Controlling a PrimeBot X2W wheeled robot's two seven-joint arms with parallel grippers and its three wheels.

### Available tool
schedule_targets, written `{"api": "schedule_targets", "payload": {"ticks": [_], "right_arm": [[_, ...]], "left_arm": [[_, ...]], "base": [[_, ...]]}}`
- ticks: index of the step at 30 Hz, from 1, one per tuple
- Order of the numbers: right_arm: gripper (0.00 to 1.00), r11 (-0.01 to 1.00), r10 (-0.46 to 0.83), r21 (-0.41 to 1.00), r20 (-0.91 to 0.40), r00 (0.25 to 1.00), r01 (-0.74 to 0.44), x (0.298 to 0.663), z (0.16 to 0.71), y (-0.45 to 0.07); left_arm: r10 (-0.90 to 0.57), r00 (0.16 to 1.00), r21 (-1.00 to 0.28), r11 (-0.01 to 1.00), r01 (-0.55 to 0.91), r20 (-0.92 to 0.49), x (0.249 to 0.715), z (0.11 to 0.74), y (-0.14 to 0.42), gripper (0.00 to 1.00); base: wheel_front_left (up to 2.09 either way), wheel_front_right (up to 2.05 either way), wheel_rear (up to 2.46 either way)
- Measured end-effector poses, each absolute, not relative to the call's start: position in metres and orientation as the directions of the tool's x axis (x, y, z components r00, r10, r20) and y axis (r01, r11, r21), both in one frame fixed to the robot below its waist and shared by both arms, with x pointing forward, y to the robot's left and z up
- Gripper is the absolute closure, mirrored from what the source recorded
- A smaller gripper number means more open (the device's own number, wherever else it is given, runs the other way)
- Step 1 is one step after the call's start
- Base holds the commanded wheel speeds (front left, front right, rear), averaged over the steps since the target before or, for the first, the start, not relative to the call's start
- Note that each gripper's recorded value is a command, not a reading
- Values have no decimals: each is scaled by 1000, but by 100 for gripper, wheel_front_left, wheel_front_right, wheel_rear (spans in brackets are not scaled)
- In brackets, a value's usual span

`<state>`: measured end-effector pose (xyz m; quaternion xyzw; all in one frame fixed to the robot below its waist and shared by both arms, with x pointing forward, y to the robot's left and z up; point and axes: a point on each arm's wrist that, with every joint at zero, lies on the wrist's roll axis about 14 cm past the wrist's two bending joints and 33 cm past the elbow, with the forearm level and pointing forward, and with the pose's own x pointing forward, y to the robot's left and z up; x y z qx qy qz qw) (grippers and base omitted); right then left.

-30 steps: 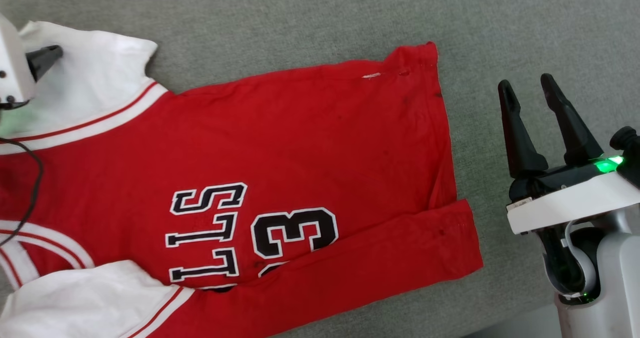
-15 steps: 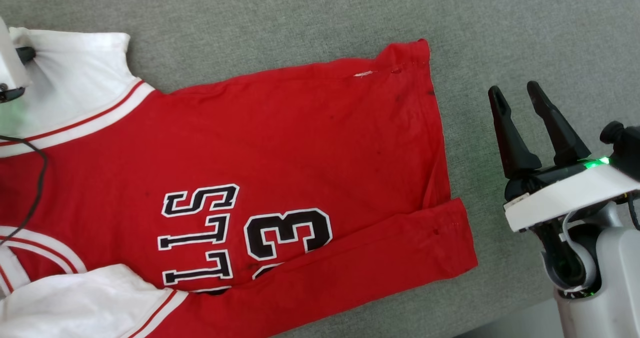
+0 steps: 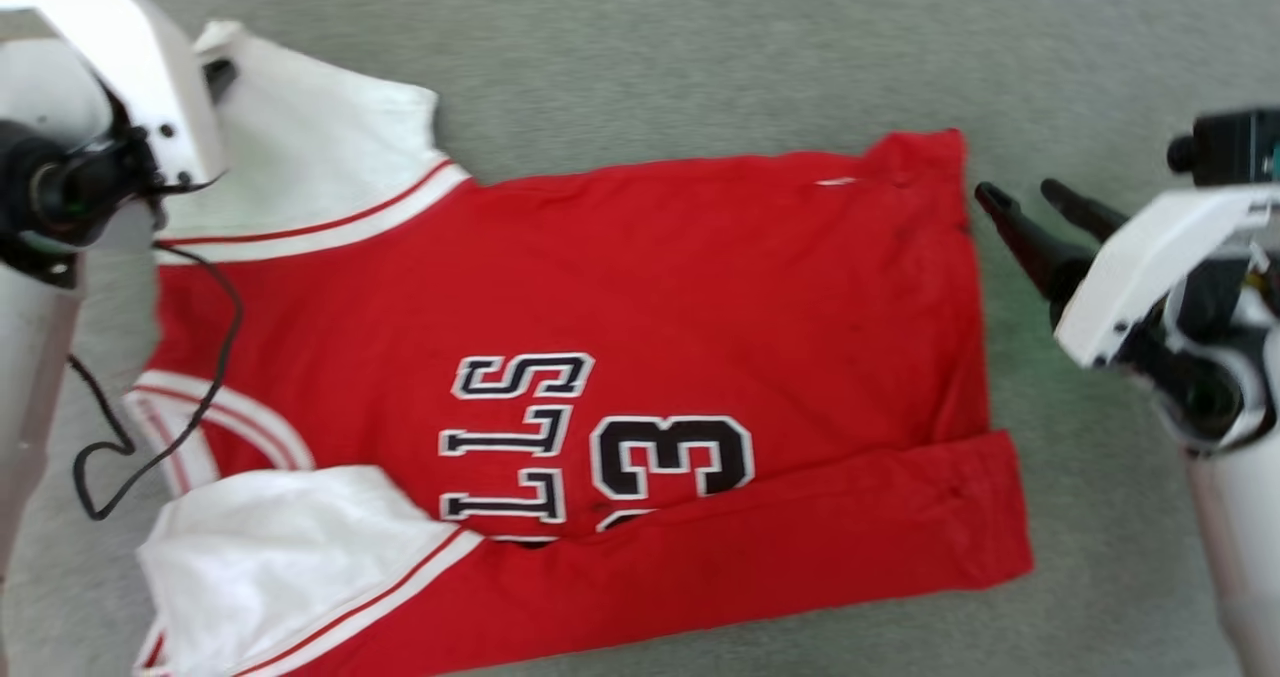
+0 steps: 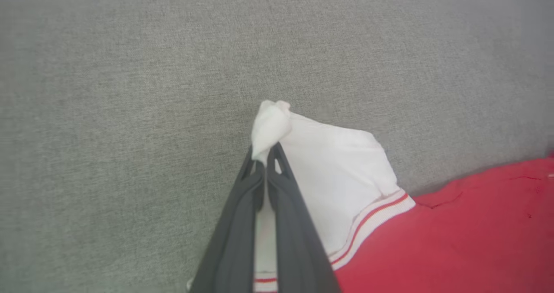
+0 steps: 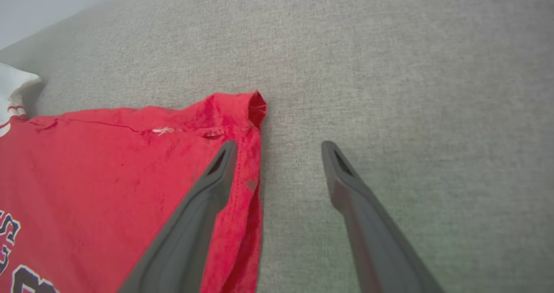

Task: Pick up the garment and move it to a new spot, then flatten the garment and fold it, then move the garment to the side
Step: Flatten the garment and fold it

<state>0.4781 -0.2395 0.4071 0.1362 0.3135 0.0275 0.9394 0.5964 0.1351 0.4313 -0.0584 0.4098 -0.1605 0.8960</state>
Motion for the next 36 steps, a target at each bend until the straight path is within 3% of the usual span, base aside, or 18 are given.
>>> {"api": "schedule_targets", "payload": {"ticks": [7,14,16,17,21,22,27,36], "right_arm": [[0,961,221,272,-674,705,-41,514,396,-211],[0,966,232,258,-817,527,-25,518,360,-203],[73,968,230,248,-844,484,-28,518,357,-202],[100,968,232,250,-853,467,-25,517,356,-201],[100,970,230,240,-864,449,-36,517,357,-198],[100,972,224,229,-834,505,-52,524,370,-197],[100,968,232,239,-726,647,-79,537,413,-196],[100,956,237,286,-635,735,-61,489,442,-204]], "left_arm": [[-338,652,-218,941,261,-678,589,447,144,100],[-345,657,-222,938,266,-670,586,439,147,100],[-348,655,-222,937,271,-671,585,439,147,100],[-348,657,-222,937,269,-669,585,439,148,100],[-346,677,-224,938,265,-649,586,445,151,100],[-336,712,-225,942,250,-616,586,456,157,100],[-325,775,-256,942,216,-542,579,481,169,100],[-286,852,-339,931,137,-440,522,506,196,100]], "base": [[0,0,0],[0,0,0],[0,0,0],[0,0,0],[0,0,0],[0,0,0],[0,0,0],[0,0,0]]}}
